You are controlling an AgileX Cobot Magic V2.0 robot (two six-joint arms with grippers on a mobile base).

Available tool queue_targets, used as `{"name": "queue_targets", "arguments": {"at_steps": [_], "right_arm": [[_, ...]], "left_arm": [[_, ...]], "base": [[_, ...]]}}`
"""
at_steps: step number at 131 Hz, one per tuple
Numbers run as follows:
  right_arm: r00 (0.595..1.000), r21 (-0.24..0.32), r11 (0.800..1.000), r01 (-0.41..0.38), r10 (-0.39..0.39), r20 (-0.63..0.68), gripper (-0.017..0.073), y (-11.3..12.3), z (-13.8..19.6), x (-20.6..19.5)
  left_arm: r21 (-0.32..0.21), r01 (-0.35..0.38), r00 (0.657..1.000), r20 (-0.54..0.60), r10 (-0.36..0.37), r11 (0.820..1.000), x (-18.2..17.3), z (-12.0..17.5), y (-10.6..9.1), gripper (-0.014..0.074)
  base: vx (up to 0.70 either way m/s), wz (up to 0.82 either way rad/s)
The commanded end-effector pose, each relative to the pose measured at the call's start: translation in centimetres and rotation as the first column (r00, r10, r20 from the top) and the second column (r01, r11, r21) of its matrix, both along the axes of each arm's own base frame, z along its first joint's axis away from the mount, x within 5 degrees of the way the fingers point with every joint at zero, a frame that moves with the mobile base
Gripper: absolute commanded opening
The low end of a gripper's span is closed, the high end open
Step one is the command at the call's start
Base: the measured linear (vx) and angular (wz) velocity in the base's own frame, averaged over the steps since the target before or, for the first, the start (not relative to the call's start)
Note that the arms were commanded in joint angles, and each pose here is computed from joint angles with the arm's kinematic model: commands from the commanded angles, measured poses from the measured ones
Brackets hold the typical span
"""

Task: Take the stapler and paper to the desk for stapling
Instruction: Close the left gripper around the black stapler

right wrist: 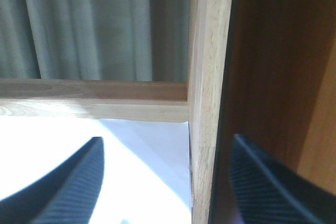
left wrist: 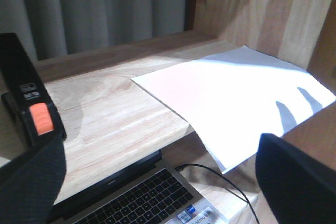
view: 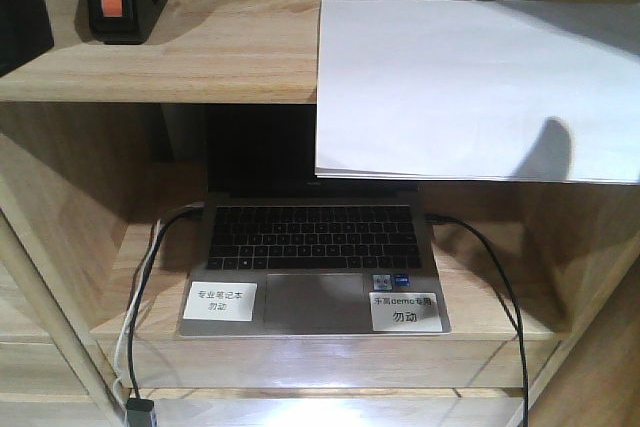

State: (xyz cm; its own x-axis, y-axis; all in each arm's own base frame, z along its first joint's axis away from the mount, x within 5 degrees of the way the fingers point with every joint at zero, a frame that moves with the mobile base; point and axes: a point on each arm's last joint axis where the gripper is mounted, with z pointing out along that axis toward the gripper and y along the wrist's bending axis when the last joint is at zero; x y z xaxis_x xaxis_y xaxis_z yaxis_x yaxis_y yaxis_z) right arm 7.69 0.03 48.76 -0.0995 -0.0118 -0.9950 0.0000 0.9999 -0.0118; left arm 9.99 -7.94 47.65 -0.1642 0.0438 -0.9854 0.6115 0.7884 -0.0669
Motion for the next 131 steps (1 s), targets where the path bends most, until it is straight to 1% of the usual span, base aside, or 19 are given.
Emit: {"name": "queue_targets", "arguments": {"at_steps": [1, 21, 27, 39, 53, 77, 82, 85, 95, 103, 104, 107, 114, 117, 119, 121, 123, 124, 131], "right_arm": [[0.996, -0.004, 1.0, 0.008, -0.008, 0.085, 0.0432, -0.1, 1.2, 0.0], [0.996, -0.004, 1.0, 0.008, -0.008, 0.085, 0.0399, -0.1, 1.2, 0.0], [0.996, -0.004, 1.0, 0.008, -0.008, 0.085, 0.0393, -0.1, 1.2, 0.0], [0.996, -0.004, 1.0, 0.008, -0.008, 0.085, 0.0379, -0.1, 1.2, 0.0], [0.996, -0.004, 1.0, 0.008, -0.008, 0.085, 0.037, -0.1, 1.2, 0.0], [0.996, -0.004, 1.0, 0.008, -0.008, 0.085, 0.0363, -0.1, 1.2, 0.0], [0.996, -0.004, 1.0, 0.008, -0.008, 0.085, 0.0363, -0.1, 1.2, 0.0], [0.996, -0.004, 1.0, 0.008, -0.008, 0.085, 0.0363, -0.1, 1.2, 0.0], [0.996, -0.004, 1.0, 0.008, -0.008, 0.085, 0.0363, -0.1, 1.2, 0.0], [0.996, -0.004, 1.0, 0.008, -0.008, 0.085, 0.0363, -0.1, 1.2, 0.0], [0.996, -0.004, 1.0, 0.008, -0.008, 0.085, 0.0363, -0.1, 1.2, 0.0], [0.996, -0.004, 1.0, 0.008, -0.008, 0.085, 0.0363, -0.1, 1.2, 0.0], [0.996, -0.004, 1.0, 0.008, -0.008, 0.085, 0.0363, -0.1, 1.2, 0.0], [0.996, -0.004, 1.0, 0.008, -0.008, 0.085, 0.0363, -0.1, 1.2, 0.0], [0.996, -0.004, 1.0, 0.008, -0.008, 0.085, 0.0363, -0.1, 1.2, 0.0], [0.996, -0.004, 1.0, 0.008, -0.008, 0.085, 0.0363, -0.1, 1.2, 0.0], [0.996, -0.004, 1.0, 0.008, -0.008, 0.085, 0.0363, -0.1, 1.2, 0.0], [0.996, -0.004, 1.0, 0.008, -0.008, 0.085, 0.0363, -0.1, 1.2, 0.0], [0.996, -0.004, 1.0, 0.008, -0.008, 0.085, 0.0363, -0.1, 1.2, 0.0]], "left_arm": [[-0.064, 0.009, 0.996, 0.085, -0.004, 0.998, -0.2, 1.5, 0.1, 0.0684], [-0.061, 0.004, 0.996, 0.089, 0.001, 0.998, -0.2, 1.5, 0.1, 0.0681], [-0.049, -0.009, 0.996, 0.09, 0.013, 0.999, 0.3, 1.4, -0.2, 0.0681], [-0.043, -0.06, 0.995, 0.077, 0.063, 0.997, 1.7, 1.4, -0.7, 0.0681], [-0.044, -0.114, 0.993, 0.038, 0.116, 0.992, 4.0, 1.8, -1.9, 0.0681], [-0.007, -0.199, 0.98, 0.017, 0.199, 0.98, 7.7, 3.2, -4.1, 0.0681], [0.008, -0.223, 0.975, 0.001, 0.223, 0.975, 8.8, 3.4, -4.7, 0.0681], [0.006, -0.23, 0.973, 0.001, 0.23, 0.973, 8.9, 3.8, -4.8, 0.0681], [0.022, -0.277, 0.96, -0.03, 0.278, 0.96, 10.3, 4.5, -5.3, 0.0681], [0.028, -0.319, 0.946, -0.059, 0.32, 0.947, 11.2, 5.0, -5.7, 0.0681], [0.036, -0.331, 0.941, -0.067, 0.333, 0.943, 11.4, 5.0, -5.7, 0.0681], [0.038, -0.341, 0.937, -0.068, 0.343, 0.939, 11.7, 5.3, -5.8, 0.0681], [0.062, -0.38, 0.918, -0.093, 0.385, 0.923, 12.6, 5.6, -6.2, 0.0681], [0.055, -0.389, 0.915, -0.092, 0.392, 0.92, 12.7, 5.9, -6.1, 0.0681], [0.065, -0.399, 0.909, -0.101, 0.404, 0.915, 13.0, 5.9, -6.2, 0.0681], [0.058, -0.406, 0.906, -0.102, 0.41, 0.912, 13.1, 6.2, -6.1, 0.0681], [0.067, -0.415, 0.901, -0.109, 0.42, 0.907, 13.4, 6.2, -6.2, 0.0681], [0.061, -0.419, 0.9, -0.107, 0.423, 0.906, 13.4, 6.4, -6.2, 0.0681], [0.066, -0.443, 0.886, -0.12, 0.448, 0.894, 14.0, 6.8, -6.1, 0.068]], "base": [[0.0, 0.0], [0.0, 0.0], [0.0, 0.0], [0.0, 0.0], [0.0, 0.0], [0.0, 0.0], [0.0, 0.0], [0.0, 0.0], [0.0, 0.0], [0.0, 0.0], [0.0, 0.0], [0.0, 0.0], [0.0, 0.0], [0.0, 0.0], [0.0, 0.0], [0.0, 0.0], [0.0, 0.0], [0.0, 0.0], [0.0, 0.0]]}}
